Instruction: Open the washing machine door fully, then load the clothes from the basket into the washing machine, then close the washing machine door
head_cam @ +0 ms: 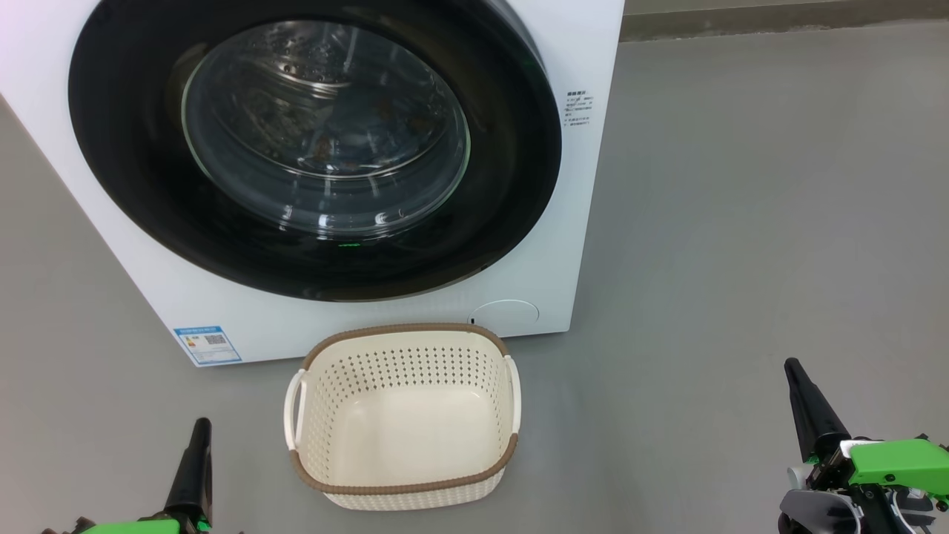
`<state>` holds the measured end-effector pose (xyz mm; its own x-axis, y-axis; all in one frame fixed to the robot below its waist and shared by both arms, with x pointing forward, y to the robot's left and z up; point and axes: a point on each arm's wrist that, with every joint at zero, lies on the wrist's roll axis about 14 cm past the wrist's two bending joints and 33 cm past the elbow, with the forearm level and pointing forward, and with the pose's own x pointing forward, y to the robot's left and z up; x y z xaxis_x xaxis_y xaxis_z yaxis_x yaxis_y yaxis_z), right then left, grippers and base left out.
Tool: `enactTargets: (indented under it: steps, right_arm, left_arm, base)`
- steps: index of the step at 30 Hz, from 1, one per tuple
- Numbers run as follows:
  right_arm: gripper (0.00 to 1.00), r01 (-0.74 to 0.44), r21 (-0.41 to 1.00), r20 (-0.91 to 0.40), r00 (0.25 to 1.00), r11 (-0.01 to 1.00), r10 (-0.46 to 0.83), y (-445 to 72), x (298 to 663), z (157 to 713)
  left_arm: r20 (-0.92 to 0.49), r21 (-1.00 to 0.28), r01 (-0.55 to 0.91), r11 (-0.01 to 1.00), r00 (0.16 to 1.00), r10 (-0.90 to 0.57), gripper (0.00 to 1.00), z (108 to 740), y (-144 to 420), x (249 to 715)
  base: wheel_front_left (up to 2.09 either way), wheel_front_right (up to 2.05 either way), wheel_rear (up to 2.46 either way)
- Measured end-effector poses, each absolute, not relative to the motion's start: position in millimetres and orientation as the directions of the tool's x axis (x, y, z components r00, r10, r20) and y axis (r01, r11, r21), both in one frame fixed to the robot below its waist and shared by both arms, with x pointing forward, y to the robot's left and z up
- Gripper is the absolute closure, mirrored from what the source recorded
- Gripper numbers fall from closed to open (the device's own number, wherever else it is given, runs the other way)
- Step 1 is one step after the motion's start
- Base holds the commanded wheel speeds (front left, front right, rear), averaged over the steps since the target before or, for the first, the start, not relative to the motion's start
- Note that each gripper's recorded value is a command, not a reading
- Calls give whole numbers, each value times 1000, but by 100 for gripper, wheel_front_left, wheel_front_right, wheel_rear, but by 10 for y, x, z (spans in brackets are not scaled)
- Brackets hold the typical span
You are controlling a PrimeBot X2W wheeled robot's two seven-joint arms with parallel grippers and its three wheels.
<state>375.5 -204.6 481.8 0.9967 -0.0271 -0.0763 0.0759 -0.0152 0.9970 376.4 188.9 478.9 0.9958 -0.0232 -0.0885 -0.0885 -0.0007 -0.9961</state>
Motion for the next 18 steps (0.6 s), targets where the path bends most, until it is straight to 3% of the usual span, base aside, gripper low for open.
enactTargets:
  steps: [18]
  right_arm:
    - [100, 76, 997, -76, 997, -15, -27, -2046, 3755, 4818]
  left_arm:
    - [-89, -996, -89, -1, 996, -23, 100, 4789, 1889, 3764]
  base:
    - [0, 0, 0]
